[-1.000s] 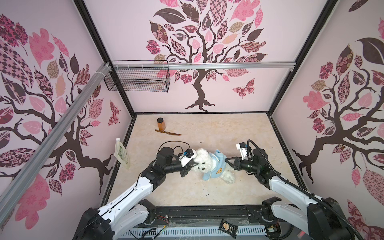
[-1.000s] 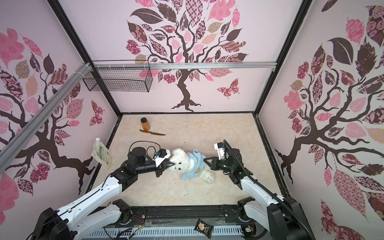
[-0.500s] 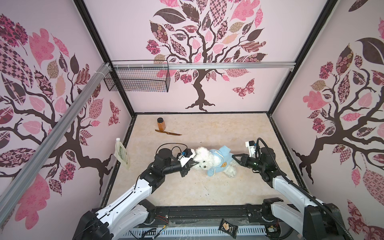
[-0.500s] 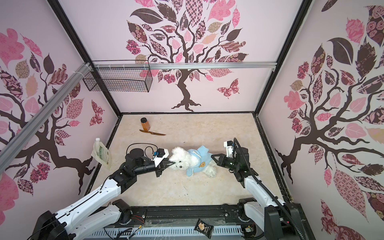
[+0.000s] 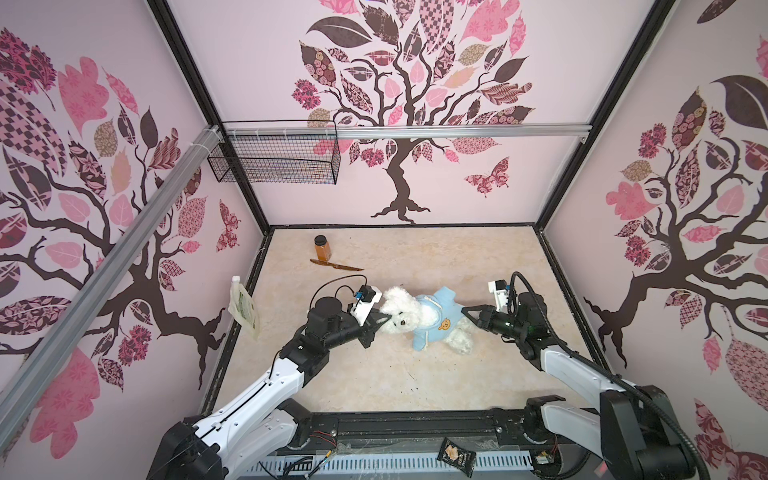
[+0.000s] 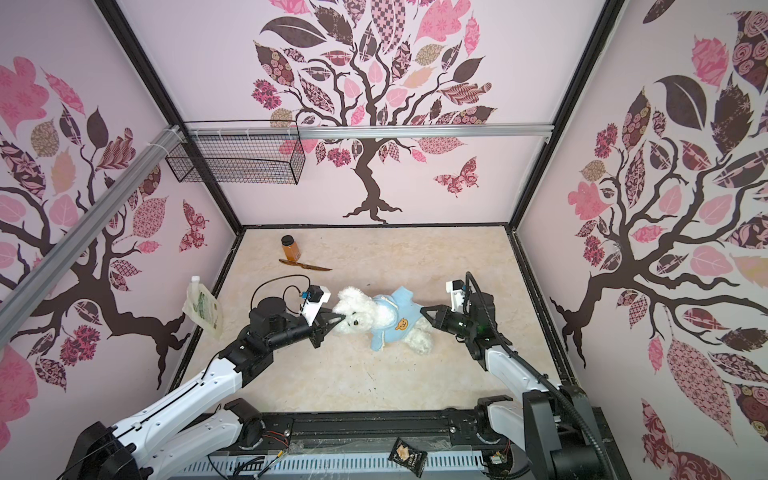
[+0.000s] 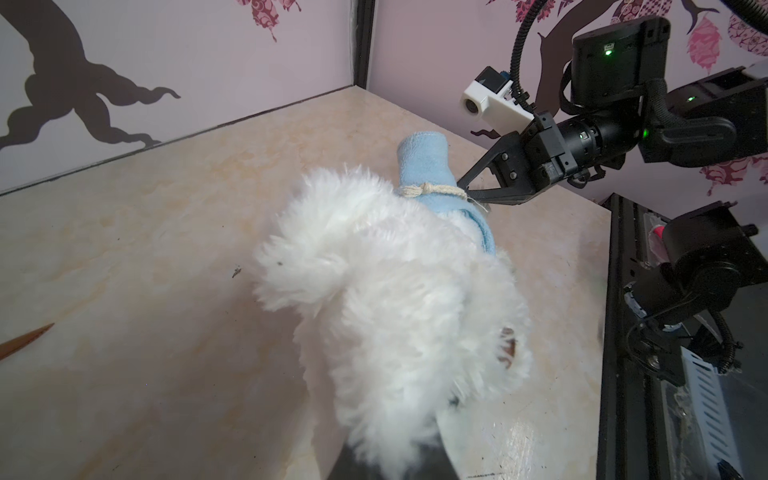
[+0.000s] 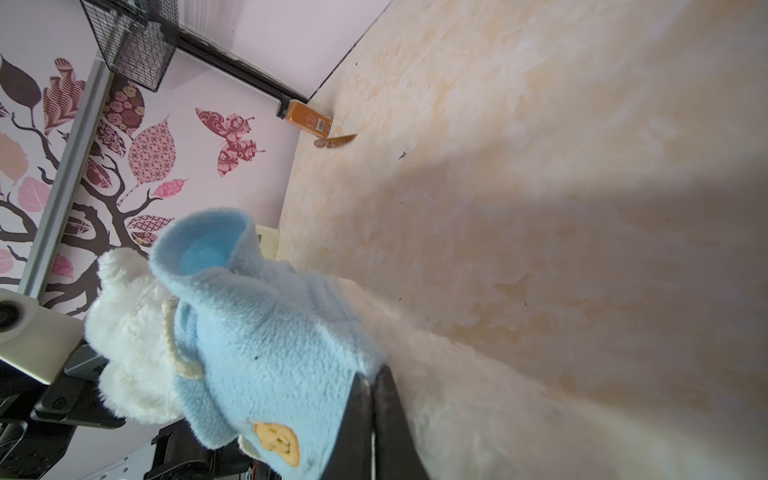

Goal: Dress the teddy bear

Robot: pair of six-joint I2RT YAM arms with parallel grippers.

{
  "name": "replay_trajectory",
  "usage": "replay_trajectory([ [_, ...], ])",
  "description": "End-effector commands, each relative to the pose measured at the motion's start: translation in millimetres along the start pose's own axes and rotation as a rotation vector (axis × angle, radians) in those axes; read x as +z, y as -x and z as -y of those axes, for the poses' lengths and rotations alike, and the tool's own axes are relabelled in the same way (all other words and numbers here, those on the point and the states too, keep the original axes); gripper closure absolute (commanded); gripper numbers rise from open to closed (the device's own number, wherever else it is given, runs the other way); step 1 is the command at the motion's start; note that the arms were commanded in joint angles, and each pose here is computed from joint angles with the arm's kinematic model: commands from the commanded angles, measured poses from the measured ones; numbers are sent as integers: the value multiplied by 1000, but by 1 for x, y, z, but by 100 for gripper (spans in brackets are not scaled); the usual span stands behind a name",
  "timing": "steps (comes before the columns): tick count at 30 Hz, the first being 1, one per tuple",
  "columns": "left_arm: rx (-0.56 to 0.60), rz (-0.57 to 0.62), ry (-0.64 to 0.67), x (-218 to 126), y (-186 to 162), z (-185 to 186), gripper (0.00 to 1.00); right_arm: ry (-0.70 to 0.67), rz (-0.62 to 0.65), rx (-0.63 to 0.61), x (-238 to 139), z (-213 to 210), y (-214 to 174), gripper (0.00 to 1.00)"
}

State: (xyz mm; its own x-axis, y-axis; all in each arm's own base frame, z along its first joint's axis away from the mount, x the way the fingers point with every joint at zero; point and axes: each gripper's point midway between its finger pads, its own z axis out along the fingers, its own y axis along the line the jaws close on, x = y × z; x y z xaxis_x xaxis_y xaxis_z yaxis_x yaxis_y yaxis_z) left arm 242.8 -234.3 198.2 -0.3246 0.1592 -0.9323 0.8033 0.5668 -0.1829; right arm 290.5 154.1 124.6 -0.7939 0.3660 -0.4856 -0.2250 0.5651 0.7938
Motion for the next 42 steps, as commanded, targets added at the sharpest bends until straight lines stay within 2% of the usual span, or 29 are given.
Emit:
replay_trajectory([
  [1,-99,16,-2,7,13,1,100,-76,-9,-127,24,-8,9,92],
  [4,-196,1,-24,21,12,8,100,-63,-51,-163,37,-21,0,76],
  [8,-456,23,23,30,10,-10,100,-162,37,-246,21,-16,15,60],
  [12,-699,-71,49,41,-9,-27,100,-224,129,-335,-1,-21,29,54],
  [16,-803,-202,27,58,-32,-27,99,-177,86,-292,7,-17,14,54],
  [18,-842,-230,25,65,-41,-29,87,-132,35,-244,18,-14,-1,55],
  [21,-847,-237,39,67,-45,-31,69,-113,-22,-204,30,-4,-15,57],
  [27,-787,-205,84,56,-54,-31,39,-163,-76,-191,43,18,-25,60],
  [33,-709,-168,53,54,-60,-7,20,-170,-77,-180,47,23,-24,61],
  [37,-675,-166,50,54,-70,-4,13,-174,-84,-177,48,25,-26,61],
  [42,-555,-266,82,60,-93,0,5,-177,-87,-175,49,26,-27,62],
])
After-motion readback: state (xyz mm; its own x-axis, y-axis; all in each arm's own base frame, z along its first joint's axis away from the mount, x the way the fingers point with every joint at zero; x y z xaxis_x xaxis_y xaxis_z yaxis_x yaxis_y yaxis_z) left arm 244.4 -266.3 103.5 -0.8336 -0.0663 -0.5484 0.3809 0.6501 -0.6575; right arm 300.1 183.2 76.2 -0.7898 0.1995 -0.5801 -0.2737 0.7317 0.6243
